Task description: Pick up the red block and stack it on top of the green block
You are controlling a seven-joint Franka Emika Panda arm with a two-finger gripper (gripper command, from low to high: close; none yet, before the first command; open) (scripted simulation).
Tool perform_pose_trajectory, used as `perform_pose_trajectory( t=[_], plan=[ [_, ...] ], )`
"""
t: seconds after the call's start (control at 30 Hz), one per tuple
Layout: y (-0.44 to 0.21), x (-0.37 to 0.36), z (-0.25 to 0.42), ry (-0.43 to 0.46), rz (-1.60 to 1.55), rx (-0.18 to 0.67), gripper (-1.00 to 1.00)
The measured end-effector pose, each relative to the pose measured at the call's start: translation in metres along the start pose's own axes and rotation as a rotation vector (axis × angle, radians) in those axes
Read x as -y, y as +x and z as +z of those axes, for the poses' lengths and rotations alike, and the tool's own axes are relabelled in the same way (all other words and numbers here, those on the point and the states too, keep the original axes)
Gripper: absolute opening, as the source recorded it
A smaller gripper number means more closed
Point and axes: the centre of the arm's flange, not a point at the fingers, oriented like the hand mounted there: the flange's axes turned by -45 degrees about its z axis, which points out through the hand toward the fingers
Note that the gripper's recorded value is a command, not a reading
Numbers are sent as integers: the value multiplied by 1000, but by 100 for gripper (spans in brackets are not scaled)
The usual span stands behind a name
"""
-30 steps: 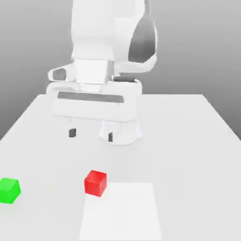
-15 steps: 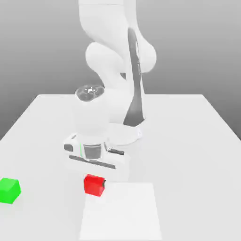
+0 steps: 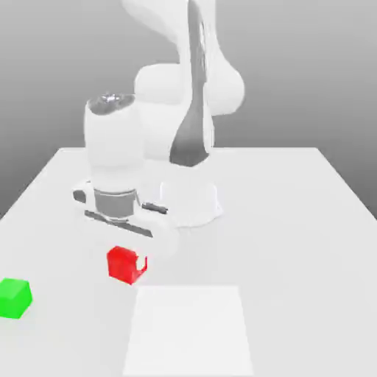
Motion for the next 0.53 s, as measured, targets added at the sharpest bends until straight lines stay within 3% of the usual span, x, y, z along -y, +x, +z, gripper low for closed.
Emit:
perform_pose_trajectory(
  t=[0.23,0.37,0.4,0.53],
  plan=[
    [94,-114,-22,-4,519,-5,-100],
    [104,-126,18,-7,569,-6,-100],
    [104,-127,31,-7,571,-6,100],
    [104,-127,31,-7,571,-6,100]
  ],
)
